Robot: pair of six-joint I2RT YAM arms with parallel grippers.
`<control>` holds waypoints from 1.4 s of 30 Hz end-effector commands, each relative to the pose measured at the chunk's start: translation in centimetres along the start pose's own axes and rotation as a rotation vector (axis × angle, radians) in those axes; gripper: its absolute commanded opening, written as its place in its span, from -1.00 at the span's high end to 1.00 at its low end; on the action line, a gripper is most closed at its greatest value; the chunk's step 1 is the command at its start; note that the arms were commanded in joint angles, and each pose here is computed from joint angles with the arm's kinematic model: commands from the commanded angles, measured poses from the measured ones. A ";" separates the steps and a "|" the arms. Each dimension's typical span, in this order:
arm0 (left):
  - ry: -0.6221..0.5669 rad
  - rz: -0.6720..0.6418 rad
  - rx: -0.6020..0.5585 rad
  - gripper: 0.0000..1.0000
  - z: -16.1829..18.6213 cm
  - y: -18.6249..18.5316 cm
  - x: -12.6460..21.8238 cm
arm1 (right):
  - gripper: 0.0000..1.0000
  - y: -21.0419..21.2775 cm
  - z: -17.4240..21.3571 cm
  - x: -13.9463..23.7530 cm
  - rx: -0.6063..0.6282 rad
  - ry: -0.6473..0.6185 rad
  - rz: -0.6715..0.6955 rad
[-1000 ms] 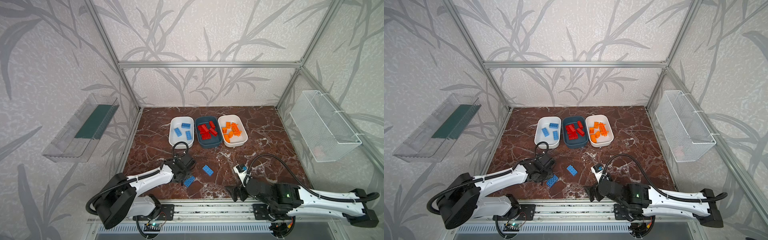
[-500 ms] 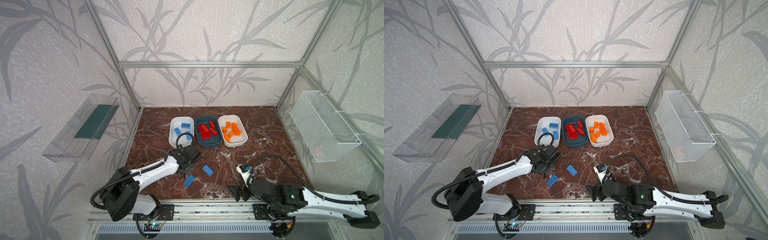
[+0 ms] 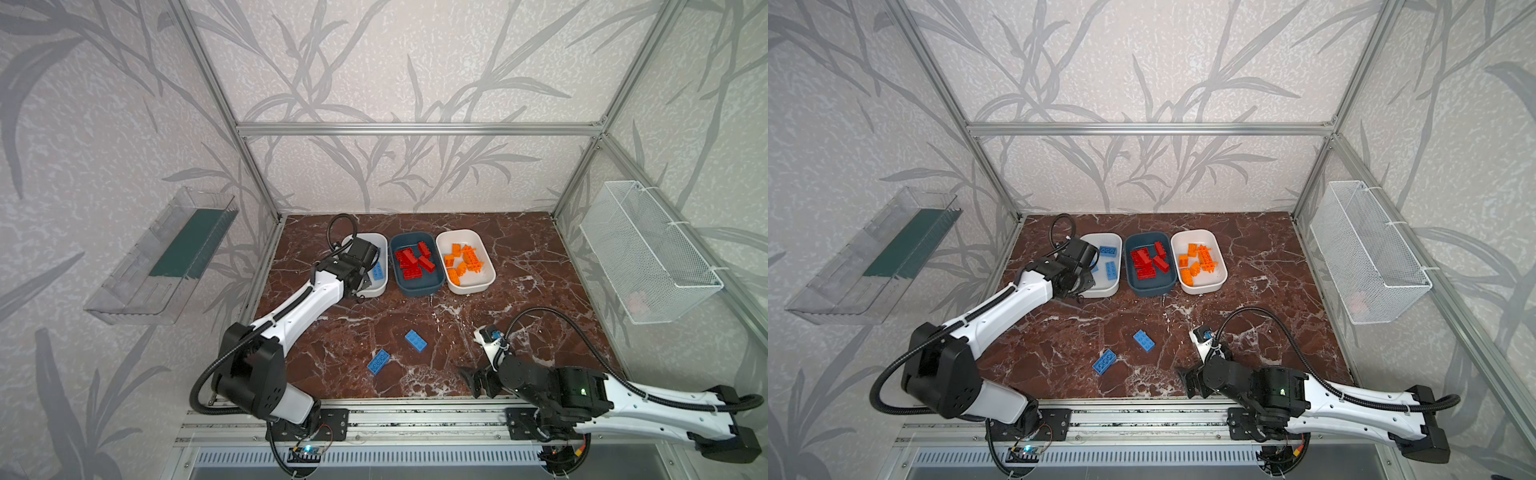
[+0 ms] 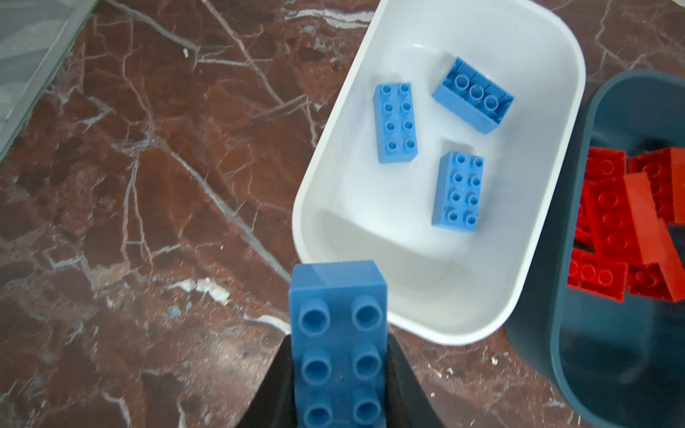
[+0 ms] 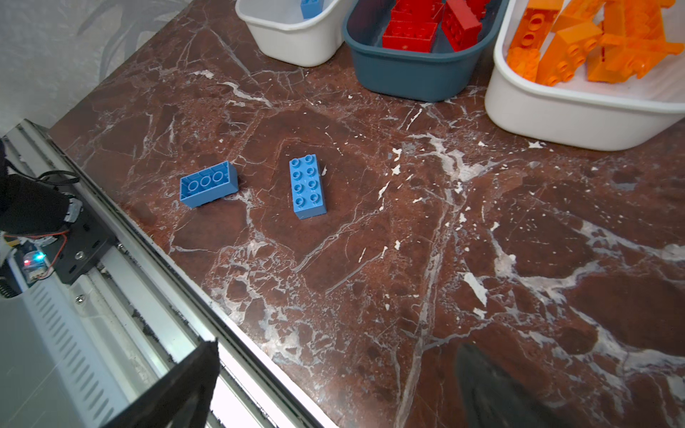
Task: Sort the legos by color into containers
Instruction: 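Carry the blue brick into the white tub and release it, then lower the left gripper to a blue brick while the right arm reaches forward and back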
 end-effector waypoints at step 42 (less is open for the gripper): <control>0.179 0.168 -0.327 -0.33 12.7 -1.3 2.2 | -0.98 0.5 -9.4 -2.3 -0.029 0.056 -0.129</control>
Point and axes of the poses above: each gripper's point midway between its finger pads, its own x axis back along the fingers, its own y axis along the line the jaws close on, z = x × y, the point moved 1 cm from there along x, back along the fingers, and after that the axes turned 12 degrees about x, right-handed, at the moved point
